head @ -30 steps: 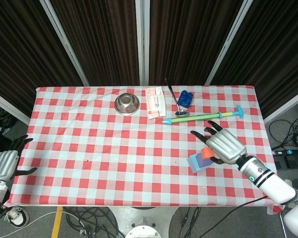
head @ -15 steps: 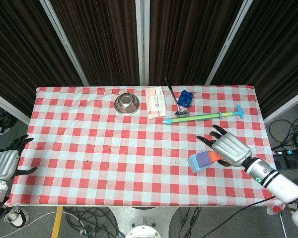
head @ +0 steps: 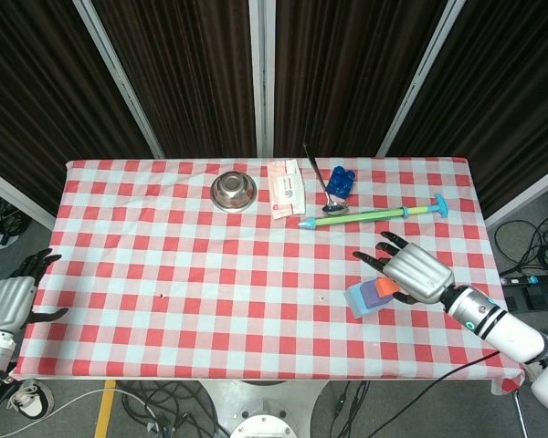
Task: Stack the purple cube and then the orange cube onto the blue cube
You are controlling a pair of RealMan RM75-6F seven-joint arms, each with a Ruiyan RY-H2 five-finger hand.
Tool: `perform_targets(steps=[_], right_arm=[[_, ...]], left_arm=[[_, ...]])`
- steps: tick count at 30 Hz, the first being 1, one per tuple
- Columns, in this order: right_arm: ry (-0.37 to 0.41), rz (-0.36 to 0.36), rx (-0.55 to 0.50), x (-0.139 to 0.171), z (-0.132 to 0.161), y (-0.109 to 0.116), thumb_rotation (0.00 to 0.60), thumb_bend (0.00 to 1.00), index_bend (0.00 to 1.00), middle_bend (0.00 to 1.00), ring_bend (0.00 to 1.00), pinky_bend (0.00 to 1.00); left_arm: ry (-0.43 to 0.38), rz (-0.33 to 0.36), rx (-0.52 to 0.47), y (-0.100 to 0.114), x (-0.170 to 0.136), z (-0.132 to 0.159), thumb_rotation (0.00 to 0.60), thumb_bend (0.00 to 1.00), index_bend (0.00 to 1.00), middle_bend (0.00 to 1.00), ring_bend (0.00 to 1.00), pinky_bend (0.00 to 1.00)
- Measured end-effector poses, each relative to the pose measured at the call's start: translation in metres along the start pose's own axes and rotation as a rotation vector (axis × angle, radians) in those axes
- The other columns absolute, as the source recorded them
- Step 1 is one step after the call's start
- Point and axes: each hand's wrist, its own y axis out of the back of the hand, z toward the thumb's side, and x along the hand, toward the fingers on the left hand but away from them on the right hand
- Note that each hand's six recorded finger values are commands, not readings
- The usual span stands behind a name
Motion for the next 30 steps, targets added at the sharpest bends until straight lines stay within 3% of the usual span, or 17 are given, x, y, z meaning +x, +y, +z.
perform_targets(steps=[30], right_arm=[[-0.004, 0.022, -0.008, -0.0068, 0.0053, -0.0109, 0.600, 0.17, 0.00, 0.50, 0.17, 0.09]], left_arm=[[-0.006, 0.008, -0.013, 0.0028, -0.0003, 0.0005, 0.600, 0.09, 0.22, 0.19, 0.12, 0.28]])
